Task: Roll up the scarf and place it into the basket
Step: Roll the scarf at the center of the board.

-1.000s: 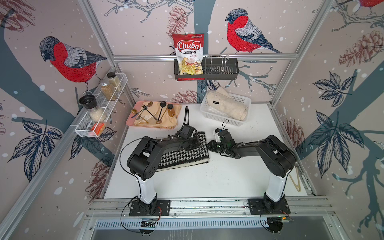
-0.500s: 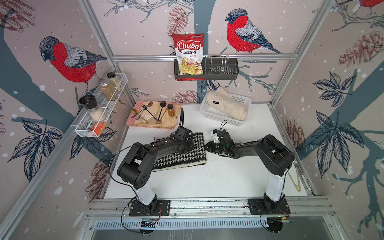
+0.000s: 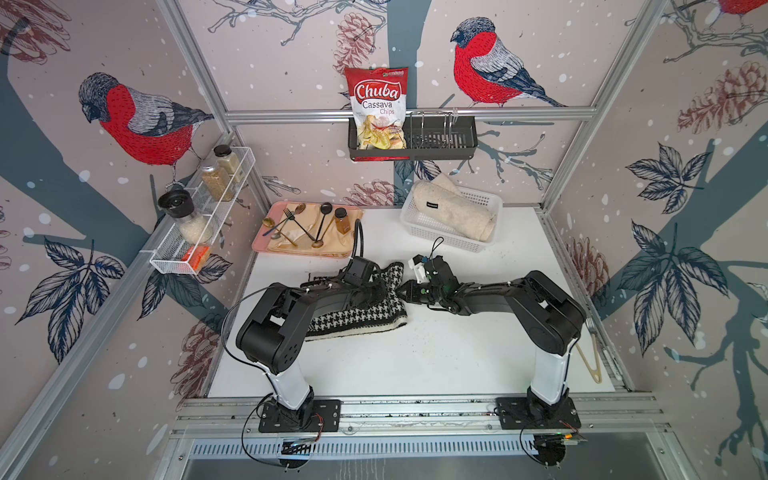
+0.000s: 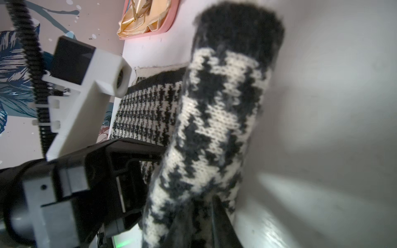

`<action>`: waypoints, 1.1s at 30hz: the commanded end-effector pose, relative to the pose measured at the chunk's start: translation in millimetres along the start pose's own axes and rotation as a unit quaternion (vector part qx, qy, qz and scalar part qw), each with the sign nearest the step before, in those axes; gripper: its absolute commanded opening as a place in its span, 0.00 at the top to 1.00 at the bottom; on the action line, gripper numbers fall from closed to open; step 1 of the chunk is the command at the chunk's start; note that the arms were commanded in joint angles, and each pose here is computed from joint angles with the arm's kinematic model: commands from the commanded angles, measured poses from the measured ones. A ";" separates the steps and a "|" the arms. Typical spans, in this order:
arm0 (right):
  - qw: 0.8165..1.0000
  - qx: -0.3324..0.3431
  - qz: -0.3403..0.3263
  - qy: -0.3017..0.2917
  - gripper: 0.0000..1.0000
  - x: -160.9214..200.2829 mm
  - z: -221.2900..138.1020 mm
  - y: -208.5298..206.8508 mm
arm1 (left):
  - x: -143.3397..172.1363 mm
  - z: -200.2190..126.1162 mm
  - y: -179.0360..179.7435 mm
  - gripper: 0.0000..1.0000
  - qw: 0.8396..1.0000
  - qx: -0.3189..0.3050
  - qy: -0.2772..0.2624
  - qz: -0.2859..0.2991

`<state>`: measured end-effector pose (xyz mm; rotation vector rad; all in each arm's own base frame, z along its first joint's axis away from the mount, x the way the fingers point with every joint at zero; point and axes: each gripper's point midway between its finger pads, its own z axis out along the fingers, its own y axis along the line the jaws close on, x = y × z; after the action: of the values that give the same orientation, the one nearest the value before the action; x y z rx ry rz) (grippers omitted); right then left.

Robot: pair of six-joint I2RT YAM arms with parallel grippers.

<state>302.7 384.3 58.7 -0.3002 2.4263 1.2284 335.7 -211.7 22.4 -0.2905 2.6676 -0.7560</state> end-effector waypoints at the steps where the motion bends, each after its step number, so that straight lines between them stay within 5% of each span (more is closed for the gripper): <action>1: 1.000 -0.020 -0.021 0.004 0.80 -2.1 1.3 19.8 | 10.2 -3.0 18.9 1.00 0.999 -0.027 0.017 -0.011; 22: 0.996 -0.039 -0.042 0.072 0.80 21.6 51.0 40.0 | 9.7 -12.6 32.1 1.00 0.999 -0.009 0.009 -0.038; 33: 0.996 0.014 -0.031 0.085 0.82 29.0 64.1 13.7 | -20.8 -67.0 41.5 1.00 0.992 -0.117 -0.047 -0.008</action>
<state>293.6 449.2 32.4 -0.4831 2.5010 1.2372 334.3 -157.5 59.4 -0.4022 2.6308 -0.5533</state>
